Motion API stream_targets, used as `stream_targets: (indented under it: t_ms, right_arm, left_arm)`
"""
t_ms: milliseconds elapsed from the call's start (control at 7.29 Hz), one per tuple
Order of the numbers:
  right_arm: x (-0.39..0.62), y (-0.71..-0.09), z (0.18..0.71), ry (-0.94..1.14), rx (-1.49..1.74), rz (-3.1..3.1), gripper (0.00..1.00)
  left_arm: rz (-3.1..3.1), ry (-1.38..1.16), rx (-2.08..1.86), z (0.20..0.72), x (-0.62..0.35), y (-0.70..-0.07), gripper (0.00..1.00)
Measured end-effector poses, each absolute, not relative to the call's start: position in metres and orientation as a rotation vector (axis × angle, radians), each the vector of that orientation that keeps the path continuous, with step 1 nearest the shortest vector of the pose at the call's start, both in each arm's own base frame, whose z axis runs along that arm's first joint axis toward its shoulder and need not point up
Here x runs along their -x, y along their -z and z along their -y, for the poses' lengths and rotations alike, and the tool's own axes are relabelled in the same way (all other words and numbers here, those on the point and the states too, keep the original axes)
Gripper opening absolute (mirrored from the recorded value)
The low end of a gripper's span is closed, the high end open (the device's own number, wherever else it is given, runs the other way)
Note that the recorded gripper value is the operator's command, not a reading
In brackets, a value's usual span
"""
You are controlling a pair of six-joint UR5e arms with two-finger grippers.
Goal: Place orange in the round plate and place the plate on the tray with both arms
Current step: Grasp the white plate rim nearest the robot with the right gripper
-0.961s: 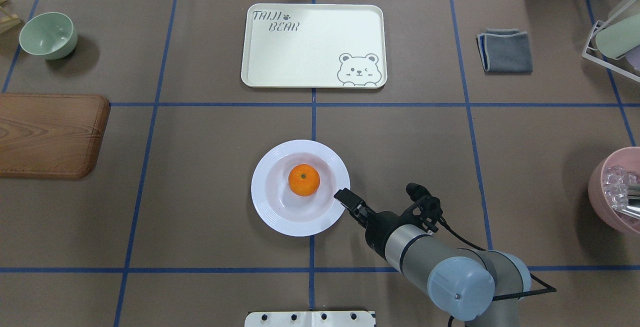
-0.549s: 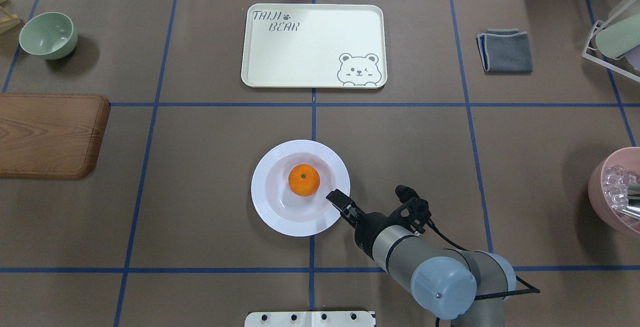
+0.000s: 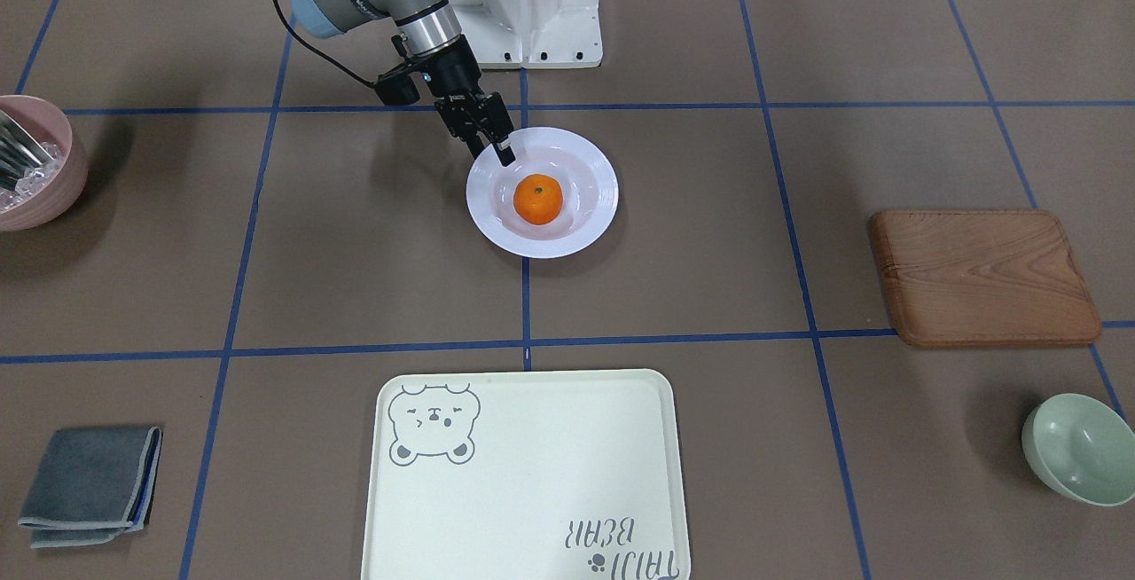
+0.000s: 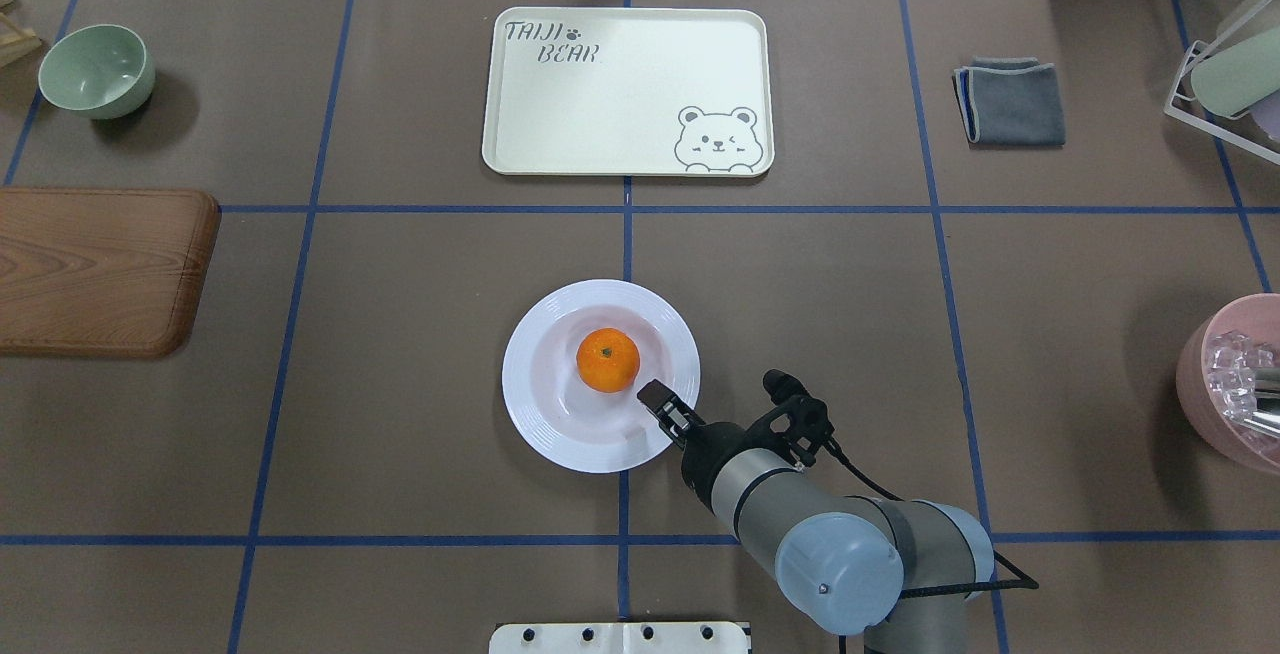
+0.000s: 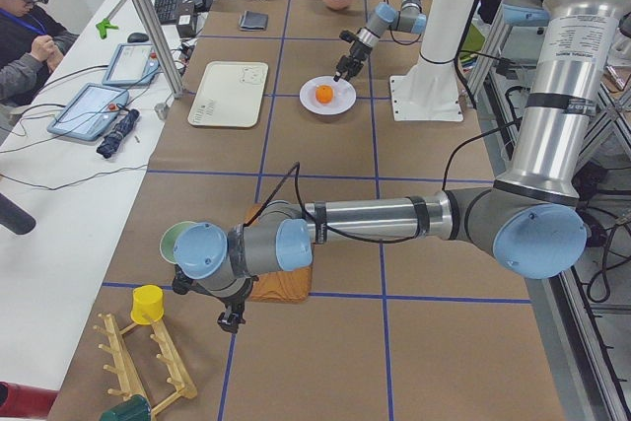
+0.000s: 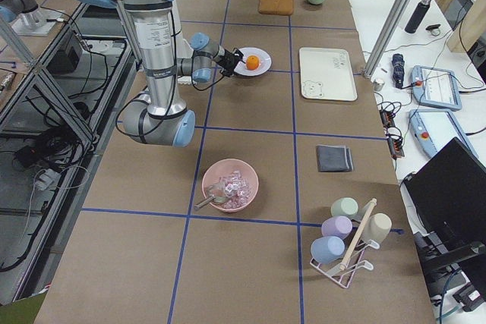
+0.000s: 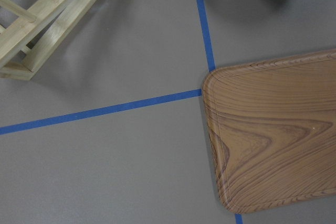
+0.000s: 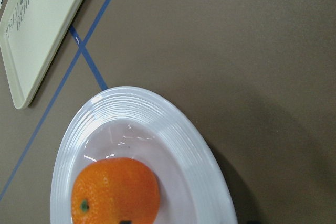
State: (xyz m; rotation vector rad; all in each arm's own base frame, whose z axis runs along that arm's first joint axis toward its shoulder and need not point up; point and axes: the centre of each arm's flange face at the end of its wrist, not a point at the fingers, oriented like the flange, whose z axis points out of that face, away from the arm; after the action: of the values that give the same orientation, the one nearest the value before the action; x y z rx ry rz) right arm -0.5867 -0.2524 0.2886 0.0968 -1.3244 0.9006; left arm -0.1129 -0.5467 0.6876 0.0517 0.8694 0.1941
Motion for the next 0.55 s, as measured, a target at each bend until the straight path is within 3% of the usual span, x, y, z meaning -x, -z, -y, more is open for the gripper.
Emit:
stream_targets:
  t_ms: [275,549]
  right_arm:
    - [0.5919,-0.2884,0.253,-0.904,-0.104,1.321,0.02]
    - [0.5935,-0.2895,0.2525,-0.903,-0.112,1.314,0.0]
  left_arm:
    - [-0.87,-0.194,-0.053,0.5469,0.1122,-0.6865,0.98]
    - [-0.87,-0.192,-0.053,0.5468,0.1125,-0.6861,0.98]
